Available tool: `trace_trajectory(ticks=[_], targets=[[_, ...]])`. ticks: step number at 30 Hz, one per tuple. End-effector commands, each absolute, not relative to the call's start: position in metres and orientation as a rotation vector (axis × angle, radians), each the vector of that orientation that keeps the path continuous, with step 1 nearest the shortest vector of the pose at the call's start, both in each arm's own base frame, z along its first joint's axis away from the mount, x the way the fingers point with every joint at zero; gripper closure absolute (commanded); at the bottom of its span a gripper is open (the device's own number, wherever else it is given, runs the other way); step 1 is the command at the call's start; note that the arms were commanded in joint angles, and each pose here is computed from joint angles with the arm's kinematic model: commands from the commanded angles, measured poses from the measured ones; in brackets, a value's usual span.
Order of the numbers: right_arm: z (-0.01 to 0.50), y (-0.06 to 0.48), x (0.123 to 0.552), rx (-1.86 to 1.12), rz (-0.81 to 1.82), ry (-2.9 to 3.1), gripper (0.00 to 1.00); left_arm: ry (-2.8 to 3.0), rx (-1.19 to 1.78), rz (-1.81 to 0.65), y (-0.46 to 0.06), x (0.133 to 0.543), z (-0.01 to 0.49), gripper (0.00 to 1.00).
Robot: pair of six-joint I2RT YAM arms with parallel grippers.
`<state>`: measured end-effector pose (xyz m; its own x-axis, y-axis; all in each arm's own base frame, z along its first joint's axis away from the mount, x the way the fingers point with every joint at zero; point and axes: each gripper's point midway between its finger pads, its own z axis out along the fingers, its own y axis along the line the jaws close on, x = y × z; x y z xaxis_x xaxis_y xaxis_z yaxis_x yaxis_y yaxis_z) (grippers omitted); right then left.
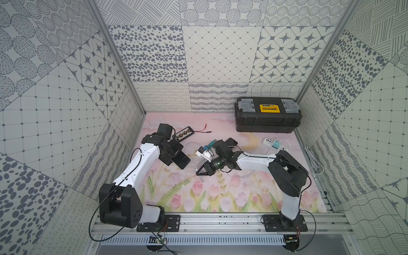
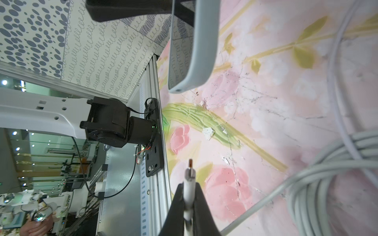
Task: Plug the charging cable into the phone
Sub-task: Insert the charging cable into the phone.
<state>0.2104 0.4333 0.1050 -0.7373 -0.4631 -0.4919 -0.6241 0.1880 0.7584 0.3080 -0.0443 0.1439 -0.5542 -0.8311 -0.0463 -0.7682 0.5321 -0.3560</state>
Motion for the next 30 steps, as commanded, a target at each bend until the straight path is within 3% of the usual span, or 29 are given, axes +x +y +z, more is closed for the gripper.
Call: trace_trajectory(ticks=[1,14,30], targets=[[0.119,0.452,0.218,-1.013,1.708,2.237,1.00,2.584,-1.347,-0.522,-0.053,0.305,0.146,0.73],[0.118,0.467,0.225,-0.948,1.799,2.245,1.00,2.600,-1.357,-0.511,-0.053,0.305,0.130,0.73],[0.109,0.464,0.197,-1.017,1.806,2.280,1.00,2.572,-1.386,-0.515,-0.047,0.310,0.127,0.73]])
